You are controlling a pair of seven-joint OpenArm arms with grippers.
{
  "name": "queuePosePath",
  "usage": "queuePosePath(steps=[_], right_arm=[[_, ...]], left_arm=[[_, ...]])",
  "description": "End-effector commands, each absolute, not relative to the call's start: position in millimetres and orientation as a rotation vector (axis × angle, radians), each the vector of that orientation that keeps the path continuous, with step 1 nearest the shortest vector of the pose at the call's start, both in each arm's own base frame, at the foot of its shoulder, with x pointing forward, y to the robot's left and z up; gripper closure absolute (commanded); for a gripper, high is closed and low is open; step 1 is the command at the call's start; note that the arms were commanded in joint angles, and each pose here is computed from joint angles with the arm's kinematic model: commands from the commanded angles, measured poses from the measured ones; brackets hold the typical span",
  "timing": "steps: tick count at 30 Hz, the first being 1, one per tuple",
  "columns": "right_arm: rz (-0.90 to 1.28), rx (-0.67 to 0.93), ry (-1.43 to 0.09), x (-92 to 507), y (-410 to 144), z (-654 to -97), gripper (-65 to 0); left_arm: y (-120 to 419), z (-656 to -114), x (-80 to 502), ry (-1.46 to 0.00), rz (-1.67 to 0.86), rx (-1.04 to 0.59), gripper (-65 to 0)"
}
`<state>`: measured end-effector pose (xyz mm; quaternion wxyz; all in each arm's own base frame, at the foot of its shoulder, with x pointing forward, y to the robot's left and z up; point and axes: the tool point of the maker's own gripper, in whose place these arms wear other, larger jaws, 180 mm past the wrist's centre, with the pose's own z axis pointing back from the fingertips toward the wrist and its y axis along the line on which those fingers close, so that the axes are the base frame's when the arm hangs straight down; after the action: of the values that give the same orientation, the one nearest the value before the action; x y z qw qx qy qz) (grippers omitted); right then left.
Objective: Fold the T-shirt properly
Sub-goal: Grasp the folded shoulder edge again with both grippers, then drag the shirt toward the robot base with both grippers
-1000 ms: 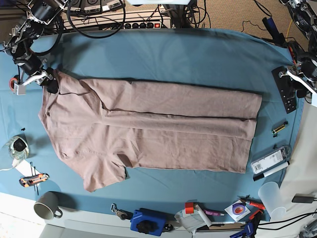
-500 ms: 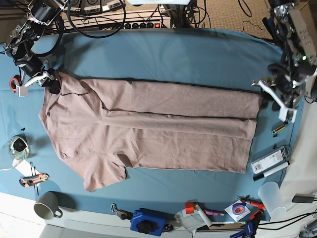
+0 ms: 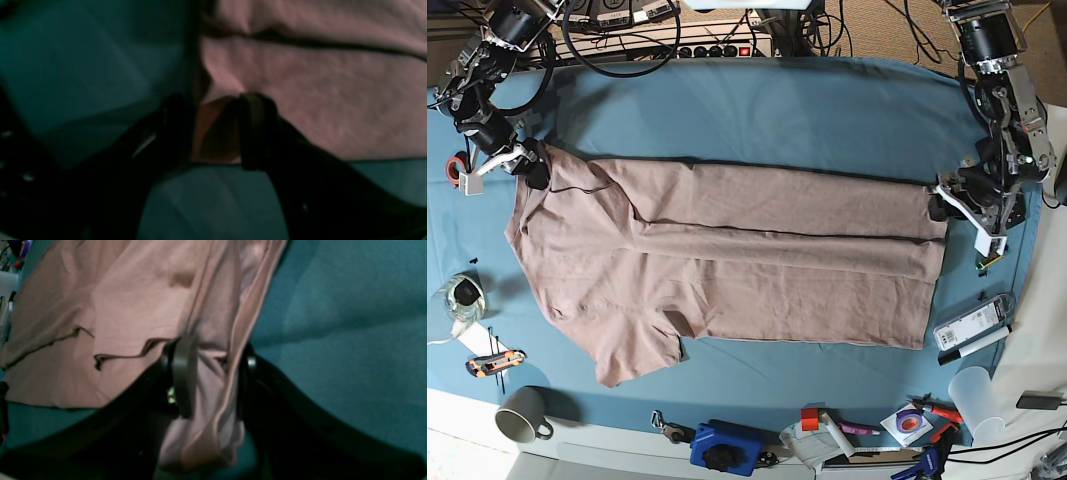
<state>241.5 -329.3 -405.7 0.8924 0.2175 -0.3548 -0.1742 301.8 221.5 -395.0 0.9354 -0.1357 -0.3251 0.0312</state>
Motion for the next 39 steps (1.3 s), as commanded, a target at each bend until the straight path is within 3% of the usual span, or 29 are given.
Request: queuePosePath(steps=[1, 5, 9, 11, 20, 27, 39], right_arm=[[-0.334, 0.400, -0.493, 202, -323, -440, -19.9], [-0.339, 0.418, -0.511, 205, -321, -437, -19.0], [-0.339, 0.419, -0.512, 205, -321, -437, -0.1], [-0.339, 0.417, -0.511, 205, -321, -437, 0.0], [-0.296, 0.363, -0.584, 211, -334, -414, 0.0], [-0.256, 0.350, -0.607, 208, -340, -391, 0.0], [-0.270, 0.319, -0.528, 161, -358, -395, 0.0]], left_arm=[[223, -386, 308, -0.686, 0.056, -0.287, -27.4], [218, -390, 301, -0.649, 0.059, -0.315, -18.7], [219, -387, 305, -0.673, 0.062, -0.311, -6.6], [219, -388, 304, -0.669, 0.062, -0.311, 0.0], [210, -393, 284, -0.540, 0.041, -0.352, 0.0], [234, -377, 279, -0.585, 0.109, -0.351, 0.0], [255, -380, 221, -0.556, 0.156, -0.452, 0.0]])
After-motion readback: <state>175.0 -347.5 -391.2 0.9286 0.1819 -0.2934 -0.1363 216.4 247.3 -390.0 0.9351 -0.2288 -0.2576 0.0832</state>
